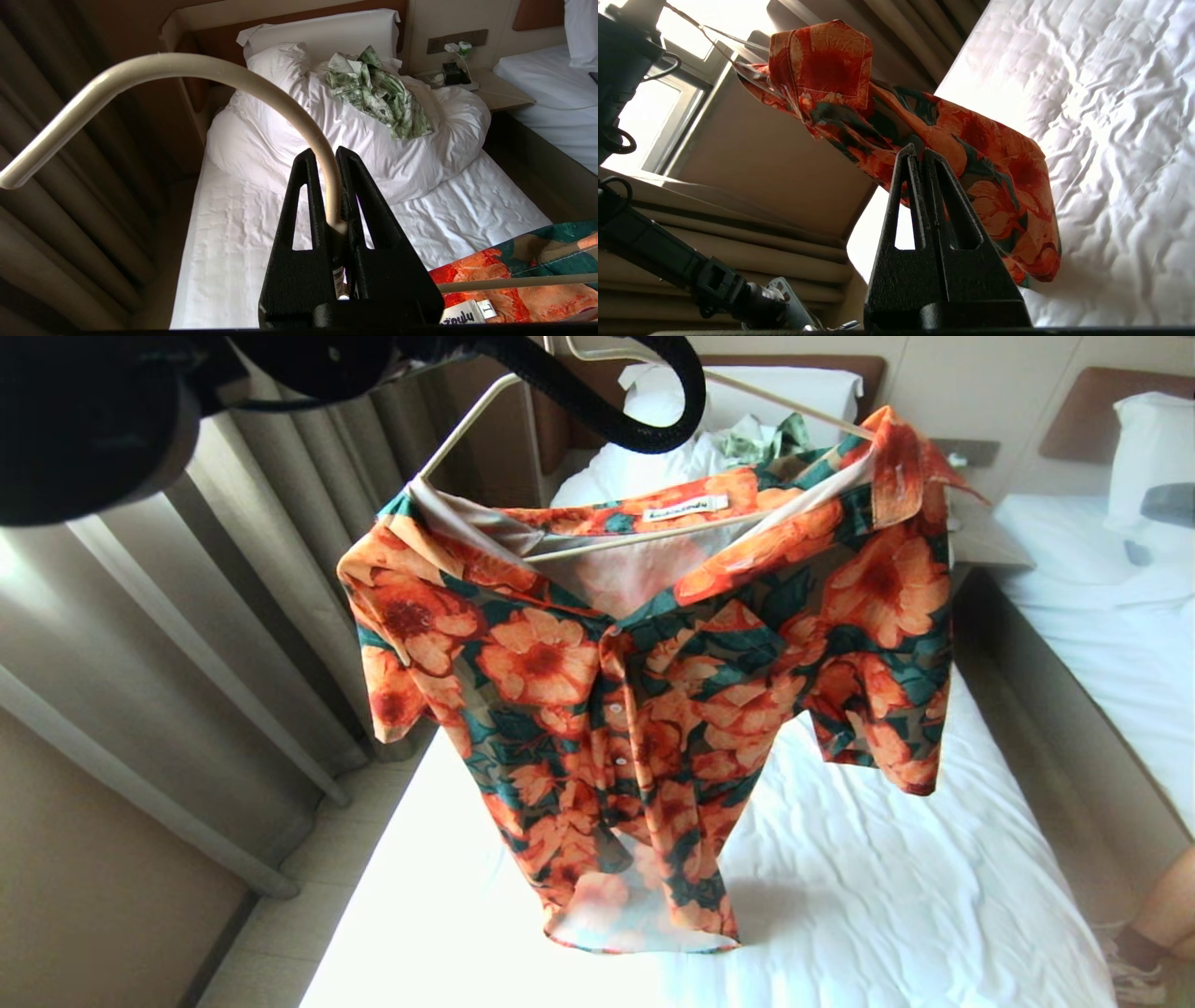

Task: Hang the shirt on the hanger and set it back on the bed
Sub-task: Take the clothes hanger out of the clothes

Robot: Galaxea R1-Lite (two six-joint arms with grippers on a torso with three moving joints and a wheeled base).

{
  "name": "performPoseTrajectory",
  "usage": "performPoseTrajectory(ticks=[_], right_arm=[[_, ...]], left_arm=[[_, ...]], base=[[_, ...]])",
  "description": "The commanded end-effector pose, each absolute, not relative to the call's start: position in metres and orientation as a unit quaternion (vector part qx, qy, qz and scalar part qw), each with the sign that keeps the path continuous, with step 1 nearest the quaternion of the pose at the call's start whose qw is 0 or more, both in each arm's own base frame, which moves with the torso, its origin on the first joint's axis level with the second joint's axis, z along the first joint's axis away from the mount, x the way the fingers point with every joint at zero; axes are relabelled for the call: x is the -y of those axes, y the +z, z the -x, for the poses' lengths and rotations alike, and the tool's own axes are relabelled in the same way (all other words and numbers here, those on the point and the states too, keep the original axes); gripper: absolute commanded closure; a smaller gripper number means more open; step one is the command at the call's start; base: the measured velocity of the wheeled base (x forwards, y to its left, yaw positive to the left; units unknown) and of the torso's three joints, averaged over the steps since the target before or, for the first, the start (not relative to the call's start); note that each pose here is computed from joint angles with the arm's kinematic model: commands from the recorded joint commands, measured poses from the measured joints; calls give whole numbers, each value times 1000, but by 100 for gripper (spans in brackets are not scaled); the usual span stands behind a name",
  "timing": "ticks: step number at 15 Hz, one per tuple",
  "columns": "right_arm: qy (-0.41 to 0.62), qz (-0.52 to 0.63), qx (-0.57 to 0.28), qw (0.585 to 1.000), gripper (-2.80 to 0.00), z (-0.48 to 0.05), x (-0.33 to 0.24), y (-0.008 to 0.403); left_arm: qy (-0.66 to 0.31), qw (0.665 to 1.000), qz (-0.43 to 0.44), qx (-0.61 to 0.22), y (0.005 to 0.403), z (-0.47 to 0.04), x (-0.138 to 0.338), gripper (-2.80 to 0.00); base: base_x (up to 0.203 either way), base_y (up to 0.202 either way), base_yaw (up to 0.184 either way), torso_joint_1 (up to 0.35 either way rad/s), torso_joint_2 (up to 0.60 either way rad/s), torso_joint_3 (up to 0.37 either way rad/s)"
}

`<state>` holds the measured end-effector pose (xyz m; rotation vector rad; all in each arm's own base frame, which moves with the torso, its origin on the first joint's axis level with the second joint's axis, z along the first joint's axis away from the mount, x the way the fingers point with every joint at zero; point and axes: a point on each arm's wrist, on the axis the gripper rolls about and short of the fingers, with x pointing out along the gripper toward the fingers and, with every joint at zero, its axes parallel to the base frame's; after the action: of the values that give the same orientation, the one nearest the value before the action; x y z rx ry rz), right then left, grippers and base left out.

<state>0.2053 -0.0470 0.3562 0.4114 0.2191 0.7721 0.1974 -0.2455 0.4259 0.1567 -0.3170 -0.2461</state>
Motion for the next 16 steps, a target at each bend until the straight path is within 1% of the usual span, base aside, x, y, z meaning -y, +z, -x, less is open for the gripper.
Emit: performPoseTrajectory(ticks=[1, 5, 13, 14, 16], right_arm=[[380, -175, -102, 903, 0, -206, 45, 351], [374, -158, -100, 908, 0, -209, 39, 348], [387, -159, -111, 901, 0, -215, 31, 342], [382, -159, -115, 903, -280, -217, 26, 340], [370, -140, -120, 910, -280, -227, 13, 333]], left_arm=[[-119, 977, -78, 158, 426, -198, 245, 0], [-119, 977, -74, 161, 427, -197, 245, 0], [-115, 978, -75, 160, 426, -201, 245, 0], [-115, 978, -75, 159, 425, -202, 245, 0], [-115, 978, -75, 159, 425, -202, 245, 0]], base=[[0, 0, 0, 0, 0, 0], [0, 0, 0, 0, 0, 0], [0, 0, 0, 0, 0, 0], [0, 0, 0, 0, 0, 0], [0, 0, 0, 0, 0, 0]])
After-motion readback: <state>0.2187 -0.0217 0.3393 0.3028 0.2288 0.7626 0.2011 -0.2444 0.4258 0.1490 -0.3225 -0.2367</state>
